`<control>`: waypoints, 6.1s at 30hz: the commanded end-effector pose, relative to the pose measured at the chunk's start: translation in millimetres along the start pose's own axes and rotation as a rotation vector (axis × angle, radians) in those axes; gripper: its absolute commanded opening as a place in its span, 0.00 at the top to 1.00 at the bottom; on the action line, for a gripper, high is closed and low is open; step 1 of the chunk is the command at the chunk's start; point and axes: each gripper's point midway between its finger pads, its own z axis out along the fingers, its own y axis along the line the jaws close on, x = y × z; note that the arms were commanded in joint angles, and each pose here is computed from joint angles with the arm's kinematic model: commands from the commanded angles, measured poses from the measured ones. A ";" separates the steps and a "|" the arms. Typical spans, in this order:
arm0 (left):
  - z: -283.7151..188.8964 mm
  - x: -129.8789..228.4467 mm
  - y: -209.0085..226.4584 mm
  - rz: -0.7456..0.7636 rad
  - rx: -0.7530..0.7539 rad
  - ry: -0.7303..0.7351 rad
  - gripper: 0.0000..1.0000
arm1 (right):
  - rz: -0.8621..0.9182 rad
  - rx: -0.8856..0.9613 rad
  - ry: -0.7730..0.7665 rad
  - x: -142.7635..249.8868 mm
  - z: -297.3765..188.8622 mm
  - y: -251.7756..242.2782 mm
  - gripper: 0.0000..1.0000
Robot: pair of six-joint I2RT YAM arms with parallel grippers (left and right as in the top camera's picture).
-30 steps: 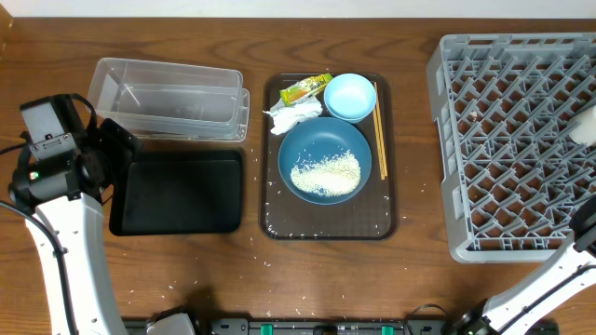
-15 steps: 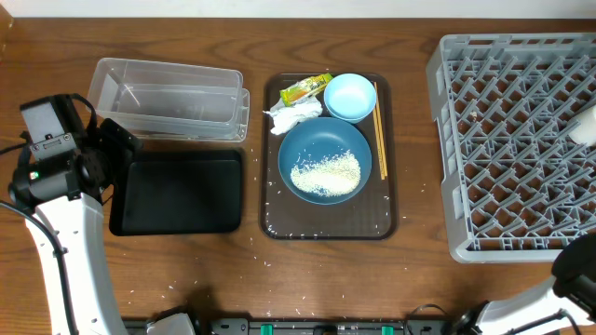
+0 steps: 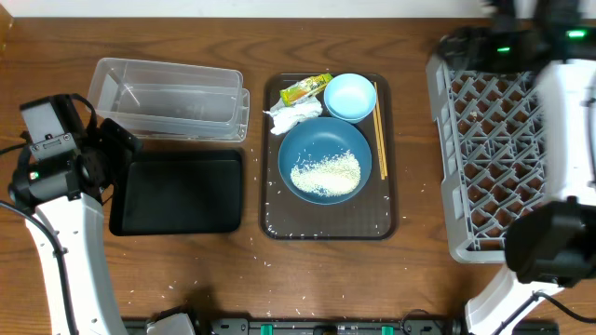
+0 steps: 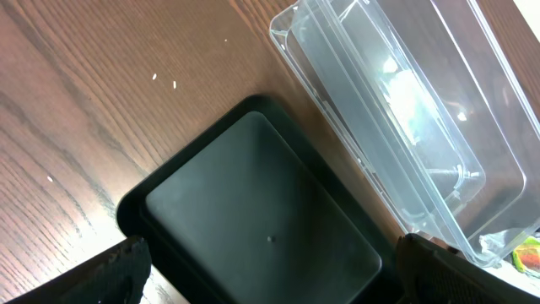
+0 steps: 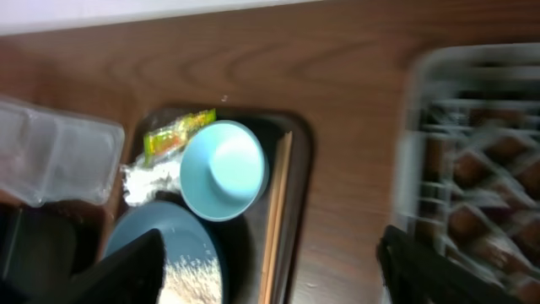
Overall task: Sort waste into correct bins and load items into the dishwasher rack
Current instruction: 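Reach the right gripper to the wooden chopsticks and grasp one, then carry the chopstick to the dish rack and insert it upright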
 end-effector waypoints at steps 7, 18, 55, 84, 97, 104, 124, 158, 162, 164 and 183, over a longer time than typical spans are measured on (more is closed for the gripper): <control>-3.9 -6.5 -0.9 -0.005 -0.001 -0.018 0.05 | 0.161 0.502 0.085 57.7 74.6 -11.4 0.99; -3.9 -6.5 -0.9 -0.005 -0.001 -0.018 0.05 | 0.108 0.445 0.314 133.3 161.4 29.3 0.99; -3.9 -6.5 -0.9 -0.005 -0.001 -0.018 0.05 | 0.135 0.425 0.312 113.6 126.5 8.2 0.89; -3.9 -6.5 -0.9 -0.005 -0.001 -0.018 0.05 | 0.242 0.329 0.123 80.4 192.6 -10.3 0.99; -3.9 -6.5 -0.9 -0.005 -0.001 -0.018 0.05 | 0.182 0.299 0.188 101.4 203.6 21.1 0.99; -3.9 -6.5 -0.9 -0.005 -0.001 -0.018 0.05 | 0.194 0.335 0.223 103.9 183.4 10.4 0.93; -3.8 -6.4 -0.8 -0.005 -0.001 -0.018 0.05 | 0.013 0.236 0.412 137.1 171.0 12.1 0.72; -3.9 -6.5 -0.9 -0.005 -0.001 -0.018 0.04 | -0.055 0.300 0.500 168.6 185.2 4.3 0.75; -3.9 -6.5 -0.9 -0.005 -0.001 -0.018 0.05 | -0.057 0.300 0.506 171.5 185.7 5.2 0.74; -3.9 -6.5 -0.9 -0.005 -0.001 -0.018 0.05 | -0.058 0.300 0.512 174.6 186.3 4.8 0.73; -3.9 -6.5 -0.9 -0.005 -0.001 -0.018 0.05 | -0.030 0.311 0.548 202.6 193.9 11.3 0.99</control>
